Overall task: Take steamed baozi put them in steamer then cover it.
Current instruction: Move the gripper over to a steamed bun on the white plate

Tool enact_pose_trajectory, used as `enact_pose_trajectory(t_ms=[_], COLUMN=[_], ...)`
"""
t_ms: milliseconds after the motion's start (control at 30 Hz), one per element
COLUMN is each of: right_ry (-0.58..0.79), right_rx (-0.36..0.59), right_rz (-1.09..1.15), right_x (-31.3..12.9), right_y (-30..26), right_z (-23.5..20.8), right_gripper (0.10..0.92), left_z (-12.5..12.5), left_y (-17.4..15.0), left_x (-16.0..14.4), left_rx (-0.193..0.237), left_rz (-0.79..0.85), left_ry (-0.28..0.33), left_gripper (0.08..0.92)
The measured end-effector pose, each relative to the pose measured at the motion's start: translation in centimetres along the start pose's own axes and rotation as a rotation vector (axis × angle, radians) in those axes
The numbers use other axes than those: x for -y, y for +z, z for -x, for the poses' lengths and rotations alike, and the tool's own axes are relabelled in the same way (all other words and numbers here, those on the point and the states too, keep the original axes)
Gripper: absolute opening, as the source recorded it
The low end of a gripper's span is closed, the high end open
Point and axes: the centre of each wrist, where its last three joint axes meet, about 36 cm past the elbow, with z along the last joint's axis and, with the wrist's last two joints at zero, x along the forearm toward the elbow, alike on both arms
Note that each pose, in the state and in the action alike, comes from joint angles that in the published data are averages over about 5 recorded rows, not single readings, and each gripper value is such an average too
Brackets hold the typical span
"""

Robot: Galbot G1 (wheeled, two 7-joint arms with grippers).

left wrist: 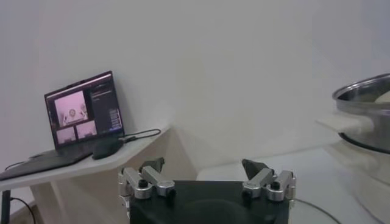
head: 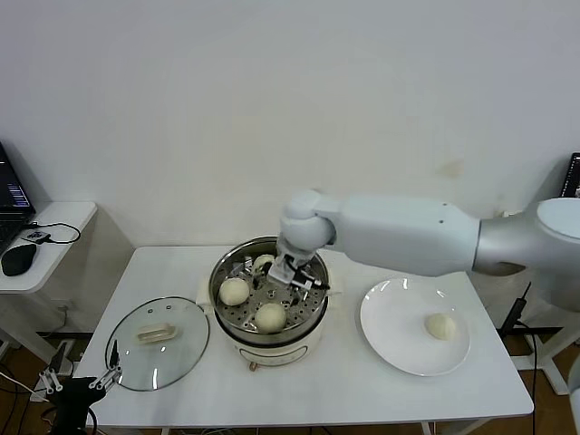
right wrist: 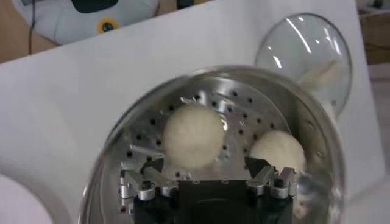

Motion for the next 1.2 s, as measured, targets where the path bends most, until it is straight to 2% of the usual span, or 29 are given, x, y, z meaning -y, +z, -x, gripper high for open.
enact_pose_trajectory(t_ms=[233, 500, 867, 1200], right_ry=[0.046, 0.076, 0.047, -0.012], right_rx=[-0.077, -0.123, -0.165, -0.228], right_rz=[0.229, 0.496, 0.767, 0.874], right_x=[-3.5, -11.9, -26.0, -33.4], right_y=[3.6, 8.1, 11.7, 12.1], right_z=[-4.8, -7.3, -4.8, -1.3], right_gripper=[0.823, 0.823, 0.823, 0.823], left_z=[0.3, 0.8, 0.8, 0.3], left_y=[-0.1, 0.0, 0.2, 0.7], left_x=[-0.1, 0.2, 0.8, 1.2], left_rx=[0.006, 0.009, 0.001, -0.017], left_rz=[0.007, 0.006, 0.008, 0.008], left_ry=[0.011, 0.025, 0.042, 0.047], left_gripper=[0.823, 0.823, 0.823, 0.823])
